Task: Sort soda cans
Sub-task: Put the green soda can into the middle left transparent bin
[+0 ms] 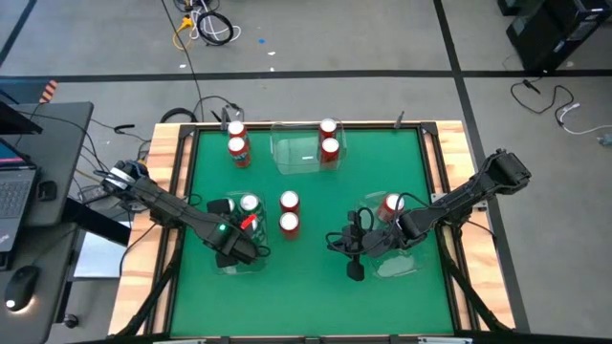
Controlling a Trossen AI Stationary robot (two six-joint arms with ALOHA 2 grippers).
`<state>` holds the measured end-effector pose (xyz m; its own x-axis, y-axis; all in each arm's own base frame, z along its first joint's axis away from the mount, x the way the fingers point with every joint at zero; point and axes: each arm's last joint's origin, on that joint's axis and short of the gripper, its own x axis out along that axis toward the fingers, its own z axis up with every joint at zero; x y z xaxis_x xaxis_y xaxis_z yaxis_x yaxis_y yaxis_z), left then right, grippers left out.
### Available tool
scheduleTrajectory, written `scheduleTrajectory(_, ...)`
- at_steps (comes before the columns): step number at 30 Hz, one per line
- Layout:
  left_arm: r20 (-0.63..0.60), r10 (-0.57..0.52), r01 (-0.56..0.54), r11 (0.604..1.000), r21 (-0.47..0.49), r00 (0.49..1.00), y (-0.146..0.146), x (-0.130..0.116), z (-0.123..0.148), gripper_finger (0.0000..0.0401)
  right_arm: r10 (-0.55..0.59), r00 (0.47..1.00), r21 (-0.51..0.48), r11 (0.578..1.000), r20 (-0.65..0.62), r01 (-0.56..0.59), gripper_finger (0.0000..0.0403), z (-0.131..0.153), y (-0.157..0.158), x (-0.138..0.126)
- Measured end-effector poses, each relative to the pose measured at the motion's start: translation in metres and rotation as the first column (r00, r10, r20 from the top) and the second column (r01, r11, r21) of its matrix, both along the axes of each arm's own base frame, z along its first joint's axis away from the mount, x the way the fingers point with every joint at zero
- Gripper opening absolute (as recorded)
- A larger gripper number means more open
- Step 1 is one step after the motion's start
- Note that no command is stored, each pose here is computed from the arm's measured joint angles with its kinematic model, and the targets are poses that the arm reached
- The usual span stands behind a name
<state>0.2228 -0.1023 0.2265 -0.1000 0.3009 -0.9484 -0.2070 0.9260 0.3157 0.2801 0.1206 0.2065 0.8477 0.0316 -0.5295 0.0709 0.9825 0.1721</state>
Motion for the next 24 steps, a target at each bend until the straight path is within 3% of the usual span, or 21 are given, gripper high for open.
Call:
scheduleTrajectory(7, 0.01, 0.01, -0.009, 1.0, -0.006, 1.0, 0.0, 0.001, -0.001, 0.0302, -0.001, 1.0, 0.002, 1.0, 0.0, 0.001, 0.0001, 0.0, 0.0, 0.0)
scheduleTrajectory(12, 0.006, 0.037, -0.037, 0.999, -0.038, 0.999, -0.002, 0.002, -0.004, 0.0382, -0.001, 1.0, 0.002, 1.0, 0.0, 0.001, 0.0001, 0.0, 0.0, 0.0)
scheduleTrajectory(19, -0.013, 0.048, -0.049, 0.994, -0.096, 0.999, -0.005, 0.003, 0.002, 0.0346, -0.001, 1.0, 0.001, 1.0, 0.0, 0.001, 0.0001, 0.0, 0.0, 0.0)
scheduleTrajectory(24, 0.001, 0.047, -0.047, 0.993, -0.104, 0.999, -0.007, 0.007, 0.018, 0.0355, 0.0, 1.0, 0.002, 1.0, 0.002, 0.0, 0.0001, 0.0, 0.0, 0.0)
